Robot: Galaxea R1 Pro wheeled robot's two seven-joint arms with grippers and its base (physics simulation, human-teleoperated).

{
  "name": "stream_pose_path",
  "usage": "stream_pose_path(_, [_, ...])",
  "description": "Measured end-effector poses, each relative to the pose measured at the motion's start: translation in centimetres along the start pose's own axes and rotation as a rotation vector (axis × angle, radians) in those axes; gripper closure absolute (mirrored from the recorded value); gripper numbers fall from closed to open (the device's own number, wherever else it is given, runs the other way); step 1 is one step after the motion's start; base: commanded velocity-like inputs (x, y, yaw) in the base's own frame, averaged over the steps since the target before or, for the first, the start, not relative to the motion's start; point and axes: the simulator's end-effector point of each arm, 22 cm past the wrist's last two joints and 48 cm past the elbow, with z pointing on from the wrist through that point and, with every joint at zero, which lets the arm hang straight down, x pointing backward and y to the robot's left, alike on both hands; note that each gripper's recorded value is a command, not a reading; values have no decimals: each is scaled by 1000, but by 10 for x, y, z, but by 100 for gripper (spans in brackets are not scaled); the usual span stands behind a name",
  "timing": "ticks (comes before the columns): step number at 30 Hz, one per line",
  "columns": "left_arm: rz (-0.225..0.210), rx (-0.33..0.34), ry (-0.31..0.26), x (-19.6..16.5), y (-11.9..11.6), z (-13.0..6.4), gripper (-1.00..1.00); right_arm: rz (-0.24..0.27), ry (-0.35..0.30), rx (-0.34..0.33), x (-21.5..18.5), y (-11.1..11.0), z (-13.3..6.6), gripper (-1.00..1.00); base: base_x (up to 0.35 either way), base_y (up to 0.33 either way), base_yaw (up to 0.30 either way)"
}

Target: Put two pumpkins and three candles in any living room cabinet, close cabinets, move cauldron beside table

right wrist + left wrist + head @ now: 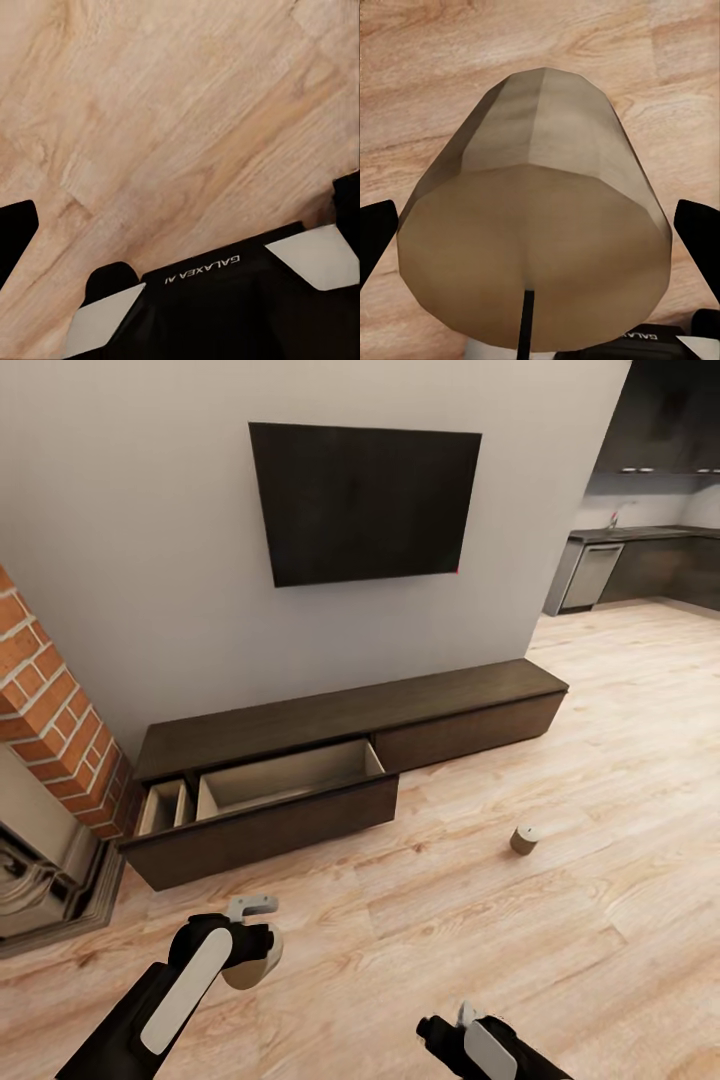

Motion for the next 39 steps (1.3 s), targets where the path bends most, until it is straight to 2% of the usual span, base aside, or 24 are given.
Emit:
stream_pose_path(3, [1,0,1,-1,0,-4,100,36,-56,89,-1,-41,1,-100,0,0,0])
stream_pose_path(8, [1,0,1,-3,0,-12,100,94,-99,199,7,-94,-7,-100,0,0,0])
stream_pose_path(11, [9,3,2,-3,-3,-16,100,131,-112,239,11,-113,-13,-100,0,0,0])
stream_pose_path(15, [19,6,4,-3,-6,-21,100,145,-164,304,9,-141,-24,-100,0,0,0])
stream_pose_path(19, [22,6,6,-2,-7,-21,100,151,-196,328,6,-152,-27,-100,0,0,-4])
stream_pose_path(23, [35,10,8,0,-11,-21,100,155,-189,353,20,-170,-29,-100,0,0,-183])
stream_pose_path(30, [45,11,10,2,-13,-21,100,154,-187,362,25,-177,-30,-100,0,0,-250])
stream_pose_path(36, [45,11,10,2,-13,-21,100,142,-185,368,27,-179,-30,-100,0,0,-69])
stream_pose_path(39, [46,11,10,2,-13,-21,100,143,-148,395,57,-197,-31,-100,0,0,-5])
